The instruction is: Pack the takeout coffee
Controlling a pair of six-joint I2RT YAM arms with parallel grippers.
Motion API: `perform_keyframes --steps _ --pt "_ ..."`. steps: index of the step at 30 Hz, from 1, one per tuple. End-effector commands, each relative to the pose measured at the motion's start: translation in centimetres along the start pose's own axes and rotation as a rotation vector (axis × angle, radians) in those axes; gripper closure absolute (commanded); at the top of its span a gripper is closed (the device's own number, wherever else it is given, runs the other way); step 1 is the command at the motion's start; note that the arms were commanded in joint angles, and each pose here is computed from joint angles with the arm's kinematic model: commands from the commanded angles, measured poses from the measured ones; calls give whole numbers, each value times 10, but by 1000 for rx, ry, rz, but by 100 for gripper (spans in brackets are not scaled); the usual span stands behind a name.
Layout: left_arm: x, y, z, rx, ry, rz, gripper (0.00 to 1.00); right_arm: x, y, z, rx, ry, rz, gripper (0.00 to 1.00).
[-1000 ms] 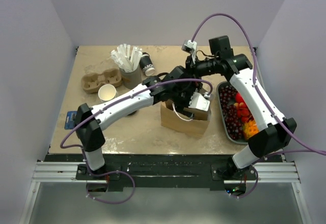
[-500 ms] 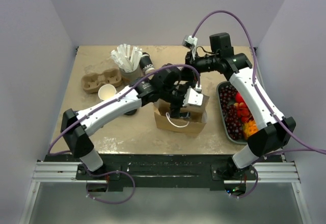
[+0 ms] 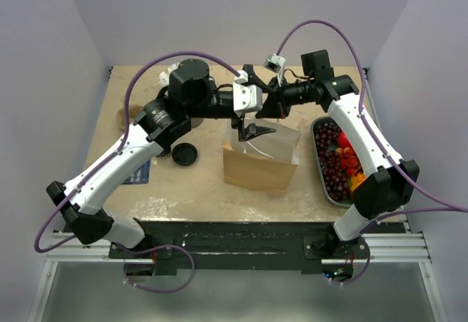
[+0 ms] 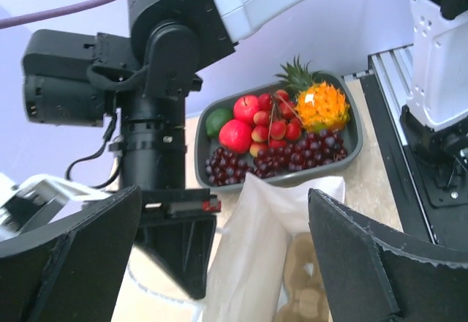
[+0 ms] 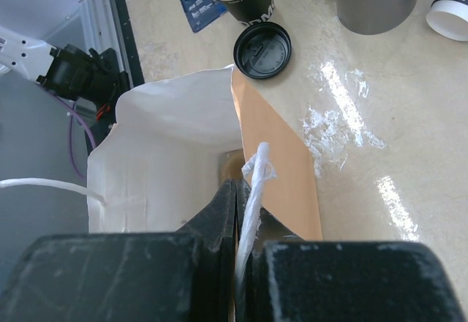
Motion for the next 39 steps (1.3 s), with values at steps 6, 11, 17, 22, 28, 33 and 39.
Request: perform_keyframes --steps 6,11,17,22,28,33,39 --pt "47 -27 12 3 166 99 0 10 15 -4 25 -22 -4 100" --pt "38 -24 43 2 265 130 0 10 14 -4 24 -31 2 100" --pt "25 -25 60 62 306 213 37 11 13 -7 26 -27 35 100" --pt "25 -13 3 24 190 220 100 23 22 -36 50 -85 43 100" --pt "42 6 -54 -55 71 18 100 41 9 -61 175 -99 291 100" --pt "55 24 -92 -218 -56 -158 100 64 20 -116 203 -265 228 100" --pt "52 16 -87 -140 -78 -108 100 73 33 -139 224 -366 206 100"
Point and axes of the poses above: each gripper's point midway between its finger pads, its own x axis back along the fingers, its own y axis along the line the jaws close on, z = x × y, the point moved 9 cm from there along x, back along the fingers, and after that the axes turned 5 degrees about x, right-handed, at the moved point
